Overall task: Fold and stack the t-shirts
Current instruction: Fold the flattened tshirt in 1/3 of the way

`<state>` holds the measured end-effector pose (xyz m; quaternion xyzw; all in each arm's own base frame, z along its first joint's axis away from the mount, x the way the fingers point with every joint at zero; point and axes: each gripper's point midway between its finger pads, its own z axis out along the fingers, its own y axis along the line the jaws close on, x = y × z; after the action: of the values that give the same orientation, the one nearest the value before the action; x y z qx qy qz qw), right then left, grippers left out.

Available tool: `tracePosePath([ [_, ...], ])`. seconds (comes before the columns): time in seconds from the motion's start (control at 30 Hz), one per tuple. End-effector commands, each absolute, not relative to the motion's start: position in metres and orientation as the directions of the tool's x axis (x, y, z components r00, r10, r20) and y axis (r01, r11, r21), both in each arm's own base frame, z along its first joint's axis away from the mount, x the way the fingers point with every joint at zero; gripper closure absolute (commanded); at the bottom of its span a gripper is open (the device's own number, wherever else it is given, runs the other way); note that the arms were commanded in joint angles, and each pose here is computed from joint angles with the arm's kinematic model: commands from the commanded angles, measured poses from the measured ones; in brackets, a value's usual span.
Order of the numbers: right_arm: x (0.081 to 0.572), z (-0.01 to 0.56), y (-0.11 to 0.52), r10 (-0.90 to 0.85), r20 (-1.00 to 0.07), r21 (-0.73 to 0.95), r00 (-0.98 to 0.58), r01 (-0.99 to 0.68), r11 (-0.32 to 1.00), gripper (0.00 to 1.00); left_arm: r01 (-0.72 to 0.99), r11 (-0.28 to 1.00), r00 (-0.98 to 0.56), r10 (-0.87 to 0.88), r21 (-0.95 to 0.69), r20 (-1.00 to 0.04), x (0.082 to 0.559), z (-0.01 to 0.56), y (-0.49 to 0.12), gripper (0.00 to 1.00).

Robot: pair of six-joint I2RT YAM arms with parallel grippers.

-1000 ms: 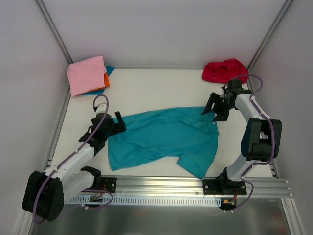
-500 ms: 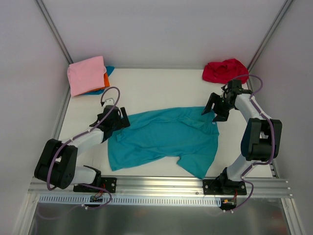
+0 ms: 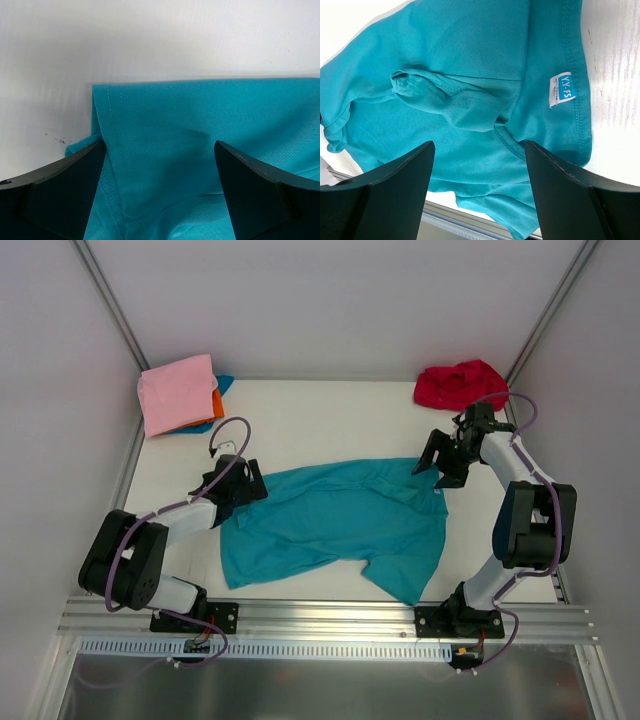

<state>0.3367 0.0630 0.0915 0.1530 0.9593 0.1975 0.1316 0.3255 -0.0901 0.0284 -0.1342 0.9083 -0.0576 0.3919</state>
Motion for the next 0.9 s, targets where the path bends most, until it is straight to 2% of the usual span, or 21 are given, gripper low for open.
tracePosePath([
  [0.0,0.337,0.097,0.064,0.329,-0.203,0.424,-0.922,0.220,0.878,0.22,-0.211,0.948,-0.609,-0.319,-0.238,-0.727,0.341,0.043,-0.092,0.08],
  [0.27,0.337,0.094,0.064,0.332,-0.196,0.426,-0.923,0.225,0.876,0.23,-0.227,0.955,-0.574,-0.291,-0.193,-0.765,0.348,0.061,-0.082,0.07],
  [0.6,0.337,0.095,0.064,0.330,-0.196,0.426,-0.923,0.223,0.877,0.23,-0.231,0.951,-0.598,-0.305,-0.205,-0.741,0.355,0.050,-0.088,0.08],
  [0.87,0.338,0.092,0.065,0.328,-0.189,0.429,-0.926,0.223,0.875,0.23,-0.258,0.956,-0.603,-0.274,-0.142,-0.749,0.351,0.049,-0.075,0.08],
])
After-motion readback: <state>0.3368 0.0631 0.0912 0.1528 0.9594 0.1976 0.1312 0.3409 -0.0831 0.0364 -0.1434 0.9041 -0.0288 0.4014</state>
